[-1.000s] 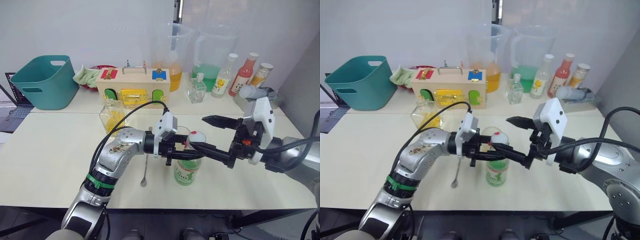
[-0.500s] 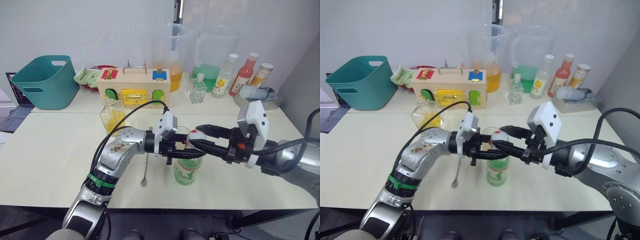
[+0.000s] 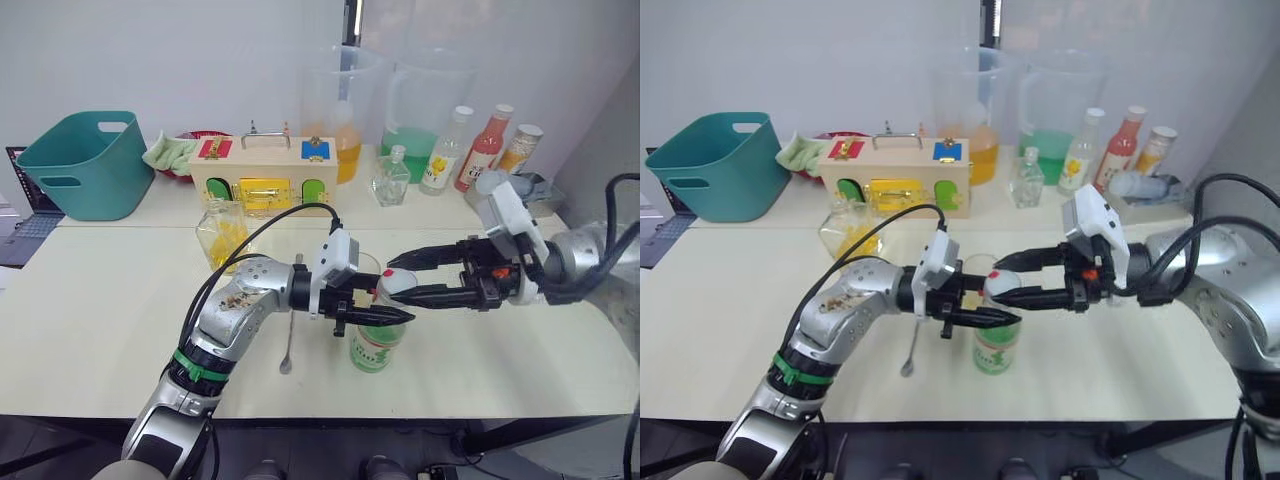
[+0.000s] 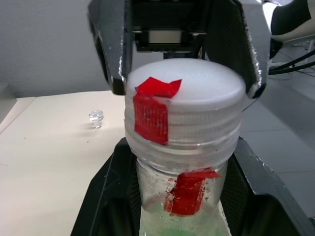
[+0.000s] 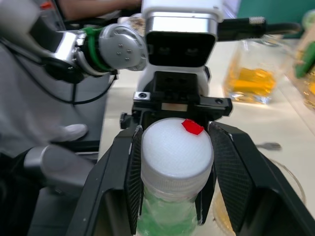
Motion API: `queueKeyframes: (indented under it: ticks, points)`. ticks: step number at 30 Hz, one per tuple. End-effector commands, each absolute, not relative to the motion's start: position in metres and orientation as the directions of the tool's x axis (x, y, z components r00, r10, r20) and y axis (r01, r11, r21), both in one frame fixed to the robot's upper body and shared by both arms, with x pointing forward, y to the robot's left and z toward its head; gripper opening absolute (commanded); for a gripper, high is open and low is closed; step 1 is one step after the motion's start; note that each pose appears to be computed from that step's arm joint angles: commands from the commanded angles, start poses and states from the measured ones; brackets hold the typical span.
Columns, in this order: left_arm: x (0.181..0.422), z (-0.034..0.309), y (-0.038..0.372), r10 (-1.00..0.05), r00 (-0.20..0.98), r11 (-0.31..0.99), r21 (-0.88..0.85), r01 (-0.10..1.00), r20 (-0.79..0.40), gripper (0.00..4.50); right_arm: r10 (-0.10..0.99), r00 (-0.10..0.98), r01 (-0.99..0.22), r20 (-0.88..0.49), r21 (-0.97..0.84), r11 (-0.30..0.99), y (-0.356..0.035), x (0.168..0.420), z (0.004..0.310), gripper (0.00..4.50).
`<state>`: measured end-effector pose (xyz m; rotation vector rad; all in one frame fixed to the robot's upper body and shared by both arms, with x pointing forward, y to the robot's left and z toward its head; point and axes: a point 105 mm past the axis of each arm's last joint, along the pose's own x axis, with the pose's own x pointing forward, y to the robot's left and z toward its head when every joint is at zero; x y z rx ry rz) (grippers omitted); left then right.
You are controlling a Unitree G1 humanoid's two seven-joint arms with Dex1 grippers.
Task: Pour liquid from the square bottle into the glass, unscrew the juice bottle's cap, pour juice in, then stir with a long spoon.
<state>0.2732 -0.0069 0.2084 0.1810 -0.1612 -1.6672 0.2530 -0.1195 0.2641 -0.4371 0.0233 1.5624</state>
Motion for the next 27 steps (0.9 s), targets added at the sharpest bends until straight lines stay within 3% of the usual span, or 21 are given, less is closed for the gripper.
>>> queueKeyframes:
  ticks: [1,6,8,12,14,18,22,25,27]
  points:
    - [0.277,0.21,-0.003,-0.998,-0.058,-0.06,0.224,0.973,-0.016,1.53,0.939,-0.107,-0.945,-0.328,-0.26,-0.198,-0.123,0.248,0.268,1.6]
    - [0.278,0.212,-0.003,-0.999,-0.042,-0.043,0.229,0.972,-0.009,1.53,0.931,-0.154,-0.935,-0.331,-0.257,-0.246,-0.12,0.257,0.276,1.6]
    - [0.278,0.212,-0.003,-0.999,-0.041,-0.042,0.23,0.972,-0.008,1.53,0.93,-0.156,-0.935,-0.334,-0.255,-0.248,-0.12,0.258,0.279,2.65]
    - [0.278,0.211,-0.003,-0.999,-0.037,-0.037,0.229,0.973,-0.006,1.53,0.938,-0.145,-0.942,-0.315,-0.247,-0.228,-0.124,0.253,0.288,4.02]
    - [0.278,0.211,-0.003,-0.999,-0.039,-0.039,0.227,0.973,-0.006,1.53,0.954,-0.109,-0.949,-0.279,-0.255,-0.183,-0.128,0.25,0.296,4.49]
    - [0.278,0.21,-0.003,-0.999,-0.041,-0.042,0.225,0.973,-0.006,1.53,0.973,-0.045,-0.958,-0.226,-0.268,-0.106,-0.13,0.244,0.301,4.5]
    - [0.279,0.214,-0.009,-0.998,-0.056,-0.049,0.22,0.974,0.026,1.53,0.966,0.223,-0.955,-0.134,-0.231,0.188,-0.121,0.245,0.28,4.5]
    - [0.279,0.213,-0.009,-0.998,-0.062,-0.055,0.22,0.974,0.025,1.53,0.958,0.273,-0.946,-0.087,-0.206,0.251,-0.118,0.239,0.277,4.5]
    - [0.278,0.212,-0.01,-0.997,-0.081,-0.075,0.217,0.973,0.017,1.53,0.927,0.371,-0.915,-0.049,-0.189,0.356,-0.119,0.237,0.273,4.5]
